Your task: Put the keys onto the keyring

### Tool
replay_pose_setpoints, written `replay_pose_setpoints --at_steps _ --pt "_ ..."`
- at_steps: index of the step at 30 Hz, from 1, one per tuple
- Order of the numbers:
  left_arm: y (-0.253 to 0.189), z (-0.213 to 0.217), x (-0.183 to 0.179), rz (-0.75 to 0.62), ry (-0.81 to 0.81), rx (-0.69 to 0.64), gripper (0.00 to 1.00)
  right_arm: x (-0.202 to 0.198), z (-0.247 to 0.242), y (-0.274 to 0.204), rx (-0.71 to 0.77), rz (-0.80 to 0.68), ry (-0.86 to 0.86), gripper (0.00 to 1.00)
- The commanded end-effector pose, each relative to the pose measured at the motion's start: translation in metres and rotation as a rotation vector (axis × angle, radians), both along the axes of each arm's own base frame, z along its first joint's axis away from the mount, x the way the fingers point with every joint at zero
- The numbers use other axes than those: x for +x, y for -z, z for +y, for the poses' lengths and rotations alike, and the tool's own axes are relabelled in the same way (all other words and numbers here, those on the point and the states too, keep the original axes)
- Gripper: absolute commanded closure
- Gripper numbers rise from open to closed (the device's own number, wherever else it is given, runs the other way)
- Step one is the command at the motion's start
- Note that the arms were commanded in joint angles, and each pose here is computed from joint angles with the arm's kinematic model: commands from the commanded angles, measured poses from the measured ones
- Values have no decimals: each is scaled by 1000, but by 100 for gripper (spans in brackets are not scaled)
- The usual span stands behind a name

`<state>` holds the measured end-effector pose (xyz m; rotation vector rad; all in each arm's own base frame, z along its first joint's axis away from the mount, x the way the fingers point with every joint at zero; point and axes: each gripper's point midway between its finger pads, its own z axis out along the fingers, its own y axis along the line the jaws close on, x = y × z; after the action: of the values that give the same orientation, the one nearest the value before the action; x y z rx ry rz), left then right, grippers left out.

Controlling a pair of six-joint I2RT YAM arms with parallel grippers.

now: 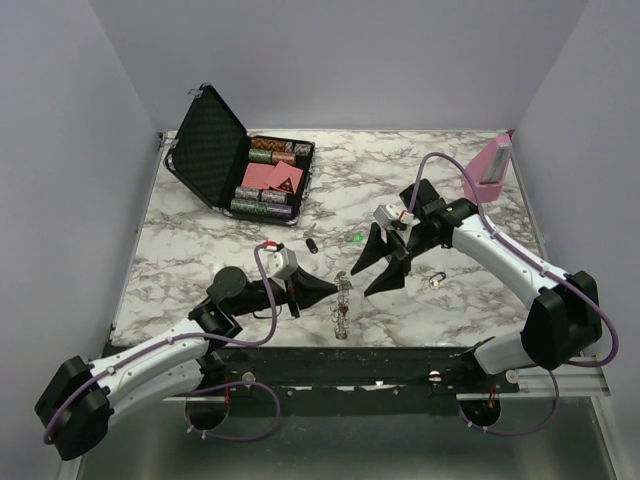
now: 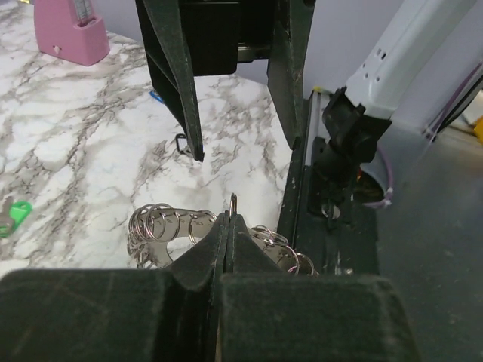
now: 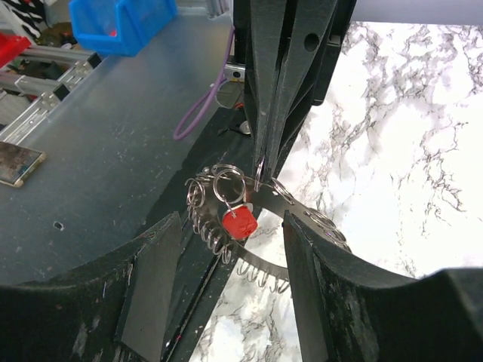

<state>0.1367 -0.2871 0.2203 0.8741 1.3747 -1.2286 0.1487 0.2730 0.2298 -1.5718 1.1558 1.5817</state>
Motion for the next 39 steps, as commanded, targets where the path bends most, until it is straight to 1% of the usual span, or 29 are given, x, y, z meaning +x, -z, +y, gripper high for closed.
replay_pose_setpoints --at_steps 1,10,15,19,24,39 --pt "-42 -1 1 64 -10 -193 100 -8 -1 -17 75 40 -23 35" --pt "-43 -7 7 142 -14 -208 100 -6 1 -19 71 89 -29 38" --pt "-42 -11 10 180 -16 -224 100 -6 1 -22 72 115 -37 43" --pt "-43 -12 12 178 -17 -230 100 -8 2 -25 80 149 -53 47" --pt "-44 -15 12 173 -9 -228 100 -8 4 -20 60 164 -57 48" --pt "-38 -16 15 176 -21 -213 100 -22 7 -23 73 202 -115 48"
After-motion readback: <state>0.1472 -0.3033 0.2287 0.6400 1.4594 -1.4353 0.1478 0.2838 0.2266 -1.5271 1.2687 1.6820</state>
